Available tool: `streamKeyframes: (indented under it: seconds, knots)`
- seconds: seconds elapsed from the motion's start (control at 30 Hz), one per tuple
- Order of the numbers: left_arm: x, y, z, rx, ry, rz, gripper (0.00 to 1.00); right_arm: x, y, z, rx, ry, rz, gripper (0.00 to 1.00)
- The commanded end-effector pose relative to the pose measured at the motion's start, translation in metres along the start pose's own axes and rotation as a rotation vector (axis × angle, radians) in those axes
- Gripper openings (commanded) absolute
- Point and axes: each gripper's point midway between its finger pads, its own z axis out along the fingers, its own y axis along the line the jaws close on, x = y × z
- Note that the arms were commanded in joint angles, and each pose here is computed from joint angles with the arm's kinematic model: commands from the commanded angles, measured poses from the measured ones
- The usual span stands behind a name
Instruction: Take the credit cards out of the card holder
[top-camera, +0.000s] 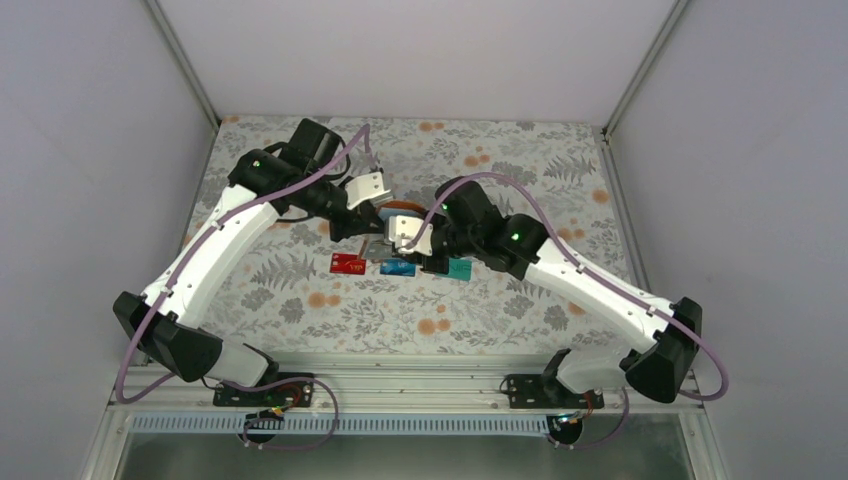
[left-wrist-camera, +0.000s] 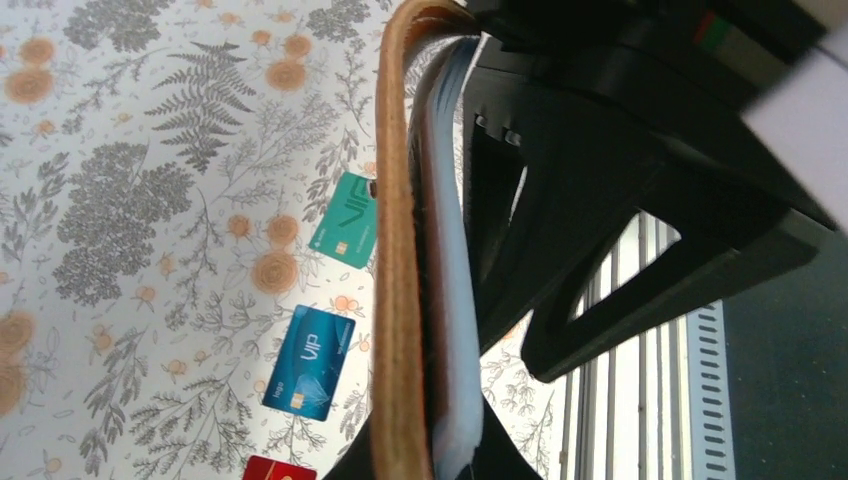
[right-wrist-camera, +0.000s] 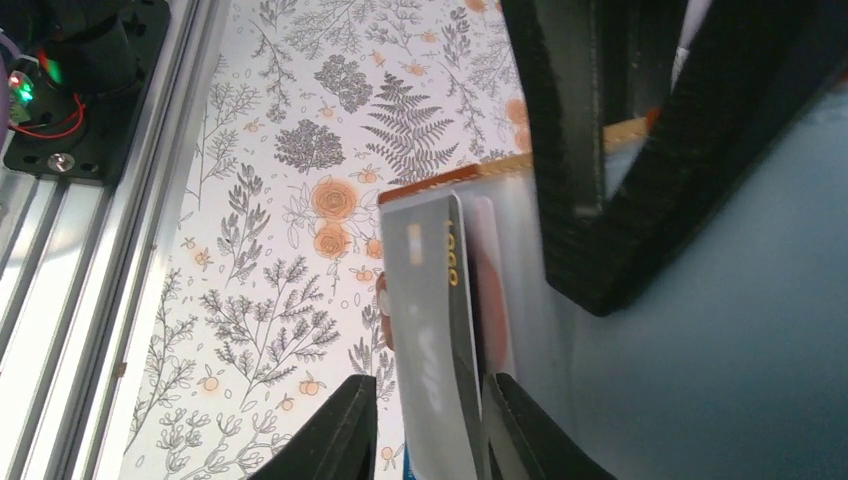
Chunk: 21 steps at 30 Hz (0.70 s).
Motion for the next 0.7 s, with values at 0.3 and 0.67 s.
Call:
streamKeyframes:
  seconds: [0.3, 0.67]
  knots:
    - [-0.029, 0.004, 0.002, 0.006, -0.114, 0.063, 0.02, -0.017, 0.020, -0.017, 0.103, -0.044, -0.056, 0.31]
    - [-0.030, -0.011, -0.002, 0.062, -0.137, 0.090, 0.02, -0.007, 0.023, 0.000, 0.130, 0.049, -0.087, 0.32]
